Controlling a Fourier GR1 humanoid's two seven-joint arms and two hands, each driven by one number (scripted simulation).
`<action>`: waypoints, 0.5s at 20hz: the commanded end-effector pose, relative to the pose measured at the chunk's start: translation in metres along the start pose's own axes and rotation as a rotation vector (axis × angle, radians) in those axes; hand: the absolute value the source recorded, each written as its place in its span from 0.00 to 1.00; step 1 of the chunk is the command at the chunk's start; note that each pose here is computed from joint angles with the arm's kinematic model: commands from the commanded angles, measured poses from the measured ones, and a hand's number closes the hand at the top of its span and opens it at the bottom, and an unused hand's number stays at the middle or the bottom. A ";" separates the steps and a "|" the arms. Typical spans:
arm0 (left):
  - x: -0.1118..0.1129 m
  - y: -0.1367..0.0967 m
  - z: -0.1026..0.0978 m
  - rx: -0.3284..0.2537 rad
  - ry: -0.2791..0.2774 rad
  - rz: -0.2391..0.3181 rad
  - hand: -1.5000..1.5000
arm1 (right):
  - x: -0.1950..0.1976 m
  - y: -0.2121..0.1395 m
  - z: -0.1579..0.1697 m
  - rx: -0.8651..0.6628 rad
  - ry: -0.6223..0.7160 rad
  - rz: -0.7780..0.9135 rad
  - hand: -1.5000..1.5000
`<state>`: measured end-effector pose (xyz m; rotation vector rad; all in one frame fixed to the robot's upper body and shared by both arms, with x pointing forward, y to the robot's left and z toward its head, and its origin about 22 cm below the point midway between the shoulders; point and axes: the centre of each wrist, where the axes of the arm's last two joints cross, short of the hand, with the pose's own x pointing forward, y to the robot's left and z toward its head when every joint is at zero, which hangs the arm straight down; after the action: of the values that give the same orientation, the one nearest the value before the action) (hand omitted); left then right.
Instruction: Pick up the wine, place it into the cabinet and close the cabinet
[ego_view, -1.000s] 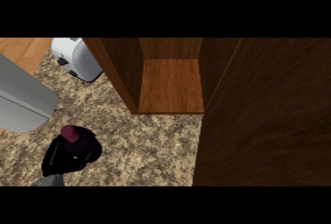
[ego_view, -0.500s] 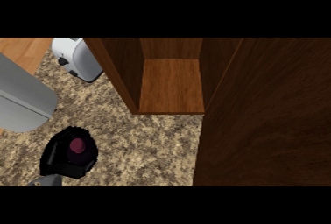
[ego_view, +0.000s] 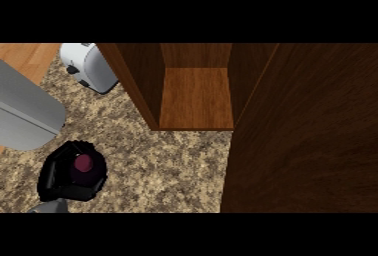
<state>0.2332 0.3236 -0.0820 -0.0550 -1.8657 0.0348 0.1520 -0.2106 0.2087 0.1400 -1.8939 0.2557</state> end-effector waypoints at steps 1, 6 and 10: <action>0.016 -0.017 -0.007 0.024 -0.078 -0.012 1.00 | 0.014 0.001 0.022 0.023 -0.054 -0.039 0.00; 0.052 -0.044 -0.013 -0.043 -0.087 0.116 1.00 | 0.010 0.012 0.020 0.025 -0.043 -0.057 0.00; 0.079 -0.045 -0.022 -0.112 -0.064 0.145 1.00 | 0.015 -0.001 0.018 0.019 -0.046 -0.028 0.00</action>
<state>0.2338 0.2947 -0.0238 -0.1973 -1.9310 0.0536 0.1510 -0.2121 0.2044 0.1406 -1.8953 0.2556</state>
